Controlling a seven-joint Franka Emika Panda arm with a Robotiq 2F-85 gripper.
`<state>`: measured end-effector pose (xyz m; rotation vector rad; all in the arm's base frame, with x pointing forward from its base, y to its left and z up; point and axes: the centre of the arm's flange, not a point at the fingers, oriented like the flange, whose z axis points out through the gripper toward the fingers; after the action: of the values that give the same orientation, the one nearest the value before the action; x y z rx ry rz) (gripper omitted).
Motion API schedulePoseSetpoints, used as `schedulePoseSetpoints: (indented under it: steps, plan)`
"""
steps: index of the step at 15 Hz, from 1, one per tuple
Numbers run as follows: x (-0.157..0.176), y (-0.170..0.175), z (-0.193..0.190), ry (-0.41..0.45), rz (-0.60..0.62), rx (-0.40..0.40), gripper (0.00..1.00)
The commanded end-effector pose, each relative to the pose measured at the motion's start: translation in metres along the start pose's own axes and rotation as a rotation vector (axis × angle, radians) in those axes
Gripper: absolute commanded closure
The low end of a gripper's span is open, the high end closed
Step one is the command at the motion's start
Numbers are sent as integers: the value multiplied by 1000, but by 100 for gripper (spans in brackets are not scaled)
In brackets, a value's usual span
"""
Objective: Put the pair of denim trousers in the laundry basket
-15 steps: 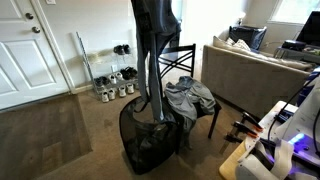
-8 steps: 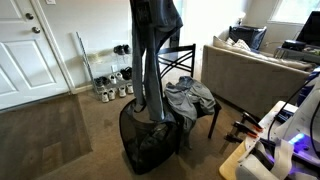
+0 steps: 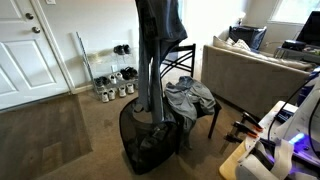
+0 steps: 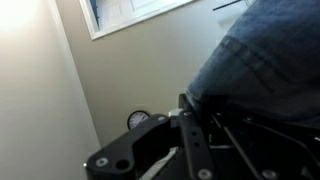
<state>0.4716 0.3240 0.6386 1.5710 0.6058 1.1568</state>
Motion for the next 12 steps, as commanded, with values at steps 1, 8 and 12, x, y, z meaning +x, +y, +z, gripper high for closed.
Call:
schedulePoseSetpoints:
  steps: [1, 8, 12]
  plan:
    - [-23, 1, 5, -32, -7, 11, 97]
    - [-36, -31, 23, -94, -28, 126, 97]
    - [-28, -51, 27, -78, -40, 200, 97]
